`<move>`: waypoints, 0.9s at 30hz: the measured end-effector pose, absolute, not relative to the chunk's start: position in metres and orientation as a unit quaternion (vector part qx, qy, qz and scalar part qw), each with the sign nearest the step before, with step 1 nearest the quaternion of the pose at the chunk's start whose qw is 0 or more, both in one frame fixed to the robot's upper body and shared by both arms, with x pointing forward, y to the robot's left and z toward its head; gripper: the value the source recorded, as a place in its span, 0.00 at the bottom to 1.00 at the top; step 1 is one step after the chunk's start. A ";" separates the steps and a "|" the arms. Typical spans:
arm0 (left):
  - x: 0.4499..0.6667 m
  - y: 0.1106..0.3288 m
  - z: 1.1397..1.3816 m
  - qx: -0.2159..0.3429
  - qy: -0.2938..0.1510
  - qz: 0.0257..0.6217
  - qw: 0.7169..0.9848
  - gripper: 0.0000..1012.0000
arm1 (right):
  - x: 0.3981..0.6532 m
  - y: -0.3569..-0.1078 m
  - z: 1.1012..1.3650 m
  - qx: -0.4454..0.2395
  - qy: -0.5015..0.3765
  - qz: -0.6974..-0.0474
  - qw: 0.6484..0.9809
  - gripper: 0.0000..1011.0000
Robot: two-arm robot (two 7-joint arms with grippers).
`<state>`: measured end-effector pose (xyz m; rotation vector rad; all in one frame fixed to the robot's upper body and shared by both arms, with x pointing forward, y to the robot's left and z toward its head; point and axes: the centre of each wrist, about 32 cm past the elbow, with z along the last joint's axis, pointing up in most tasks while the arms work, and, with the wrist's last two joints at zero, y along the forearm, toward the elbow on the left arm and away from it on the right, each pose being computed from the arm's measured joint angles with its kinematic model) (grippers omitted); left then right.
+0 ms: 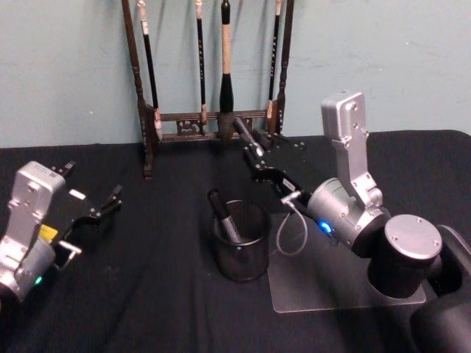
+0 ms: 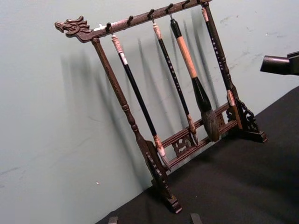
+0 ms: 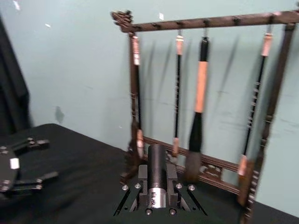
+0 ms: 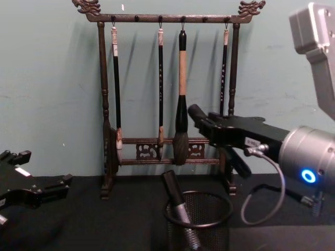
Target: Pick up the water-based marker from the table and place it into the pen holder.
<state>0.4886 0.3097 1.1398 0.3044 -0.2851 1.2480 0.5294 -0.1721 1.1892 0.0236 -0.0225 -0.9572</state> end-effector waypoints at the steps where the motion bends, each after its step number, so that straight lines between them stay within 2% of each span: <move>1: 0.489 0.310 1.140 0.141 -0.132 0.580 0.791 0.99 | 0.529 -0.172 1.189 0.011 -0.011 -0.461 0.888 0.23; 9: 0.489 0.310 1.140 0.141 -0.132 0.580 0.791 0.99 | 0.531 -0.158 1.188 0.022 -0.005 -0.432 0.902 0.24; 27: 0.489 0.310 1.140 0.141 -0.132 0.580 0.791 0.99 | 0.530 -0.155 1.185 0.022 0.006 -0.420 0.907 0.24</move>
